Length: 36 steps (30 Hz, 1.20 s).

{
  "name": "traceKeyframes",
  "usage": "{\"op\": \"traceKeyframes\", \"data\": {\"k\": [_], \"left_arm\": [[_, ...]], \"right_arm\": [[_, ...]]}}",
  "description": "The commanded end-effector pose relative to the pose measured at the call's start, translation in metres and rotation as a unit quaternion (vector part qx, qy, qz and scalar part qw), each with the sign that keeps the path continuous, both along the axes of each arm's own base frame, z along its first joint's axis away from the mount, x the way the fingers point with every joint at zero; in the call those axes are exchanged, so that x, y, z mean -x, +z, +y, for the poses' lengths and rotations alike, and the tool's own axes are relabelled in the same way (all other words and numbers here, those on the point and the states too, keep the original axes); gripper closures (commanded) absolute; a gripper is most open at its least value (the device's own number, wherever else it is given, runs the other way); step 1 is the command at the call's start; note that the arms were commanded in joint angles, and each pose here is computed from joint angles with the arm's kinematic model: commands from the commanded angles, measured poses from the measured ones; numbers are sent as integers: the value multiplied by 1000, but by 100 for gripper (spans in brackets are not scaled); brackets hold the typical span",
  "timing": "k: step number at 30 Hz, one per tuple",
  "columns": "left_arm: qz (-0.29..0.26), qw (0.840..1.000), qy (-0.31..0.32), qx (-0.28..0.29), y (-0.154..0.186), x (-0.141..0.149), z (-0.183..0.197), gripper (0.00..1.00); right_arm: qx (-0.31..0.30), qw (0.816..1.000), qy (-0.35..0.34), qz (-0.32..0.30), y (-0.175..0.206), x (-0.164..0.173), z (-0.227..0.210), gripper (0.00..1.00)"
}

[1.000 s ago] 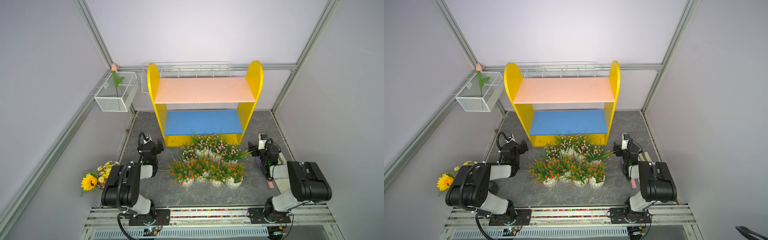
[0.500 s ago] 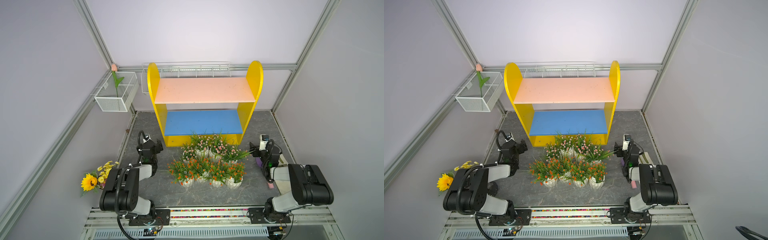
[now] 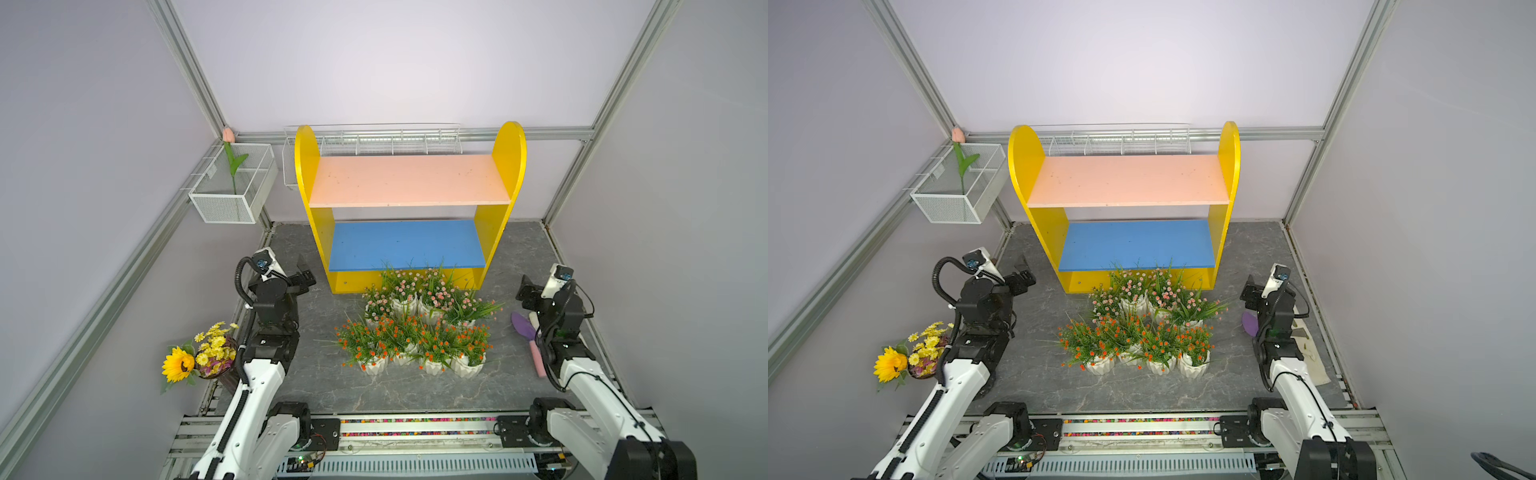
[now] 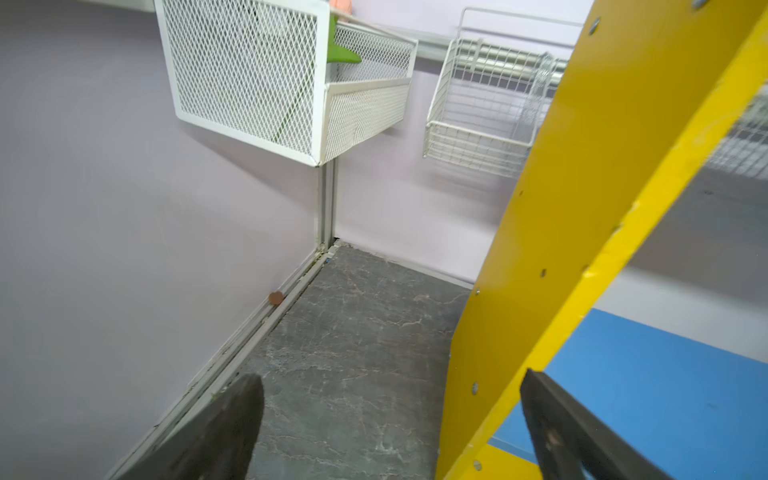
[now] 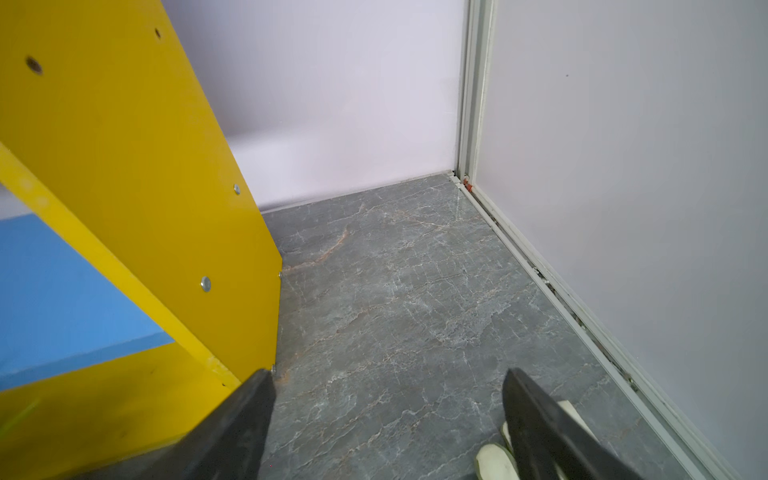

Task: Place the baby's breath potted plants on the rack by color
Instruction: Pick up the baby's breath potted plant from the center of the board.

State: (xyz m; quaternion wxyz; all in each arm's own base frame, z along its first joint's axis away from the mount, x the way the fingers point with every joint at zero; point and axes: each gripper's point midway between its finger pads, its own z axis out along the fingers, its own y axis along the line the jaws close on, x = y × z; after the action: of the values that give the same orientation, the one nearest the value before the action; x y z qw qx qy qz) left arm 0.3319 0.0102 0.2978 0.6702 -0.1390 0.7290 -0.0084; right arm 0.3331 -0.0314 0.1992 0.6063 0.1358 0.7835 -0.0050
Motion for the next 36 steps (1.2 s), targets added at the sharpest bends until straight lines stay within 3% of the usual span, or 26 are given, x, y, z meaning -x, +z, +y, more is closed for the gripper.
{"op": "traceKeyframes", "data": {"k": [1,5,8,14,19,29,36], "left_arm": [[31,997,-57,46,-1,10,-24,1],[53,990,-123,44,11,18,-54,1],[64,981,-175,49,17,24,-73,1],[49,979,-192,45,32,30,-77,1],[70,981,-171,51,40,28,-71,1],[62,980,-176,67,57,32,-73,1],[67,980,-176,71,60,36,-73,1]], "right_arm": [[-79,989,-25,122,-36,32,4,11],[-118,977,-6,178,-39,61,20,12],[-140,958,-14,250,-47,85,25,9],[-174,926,8,334,-63,116,51,0],[-178,902,17,394,-79,144,66,10],[-125,877,74,457,-98,171,105,27],[-99,877,119,455,-92,172,124,38]]}}
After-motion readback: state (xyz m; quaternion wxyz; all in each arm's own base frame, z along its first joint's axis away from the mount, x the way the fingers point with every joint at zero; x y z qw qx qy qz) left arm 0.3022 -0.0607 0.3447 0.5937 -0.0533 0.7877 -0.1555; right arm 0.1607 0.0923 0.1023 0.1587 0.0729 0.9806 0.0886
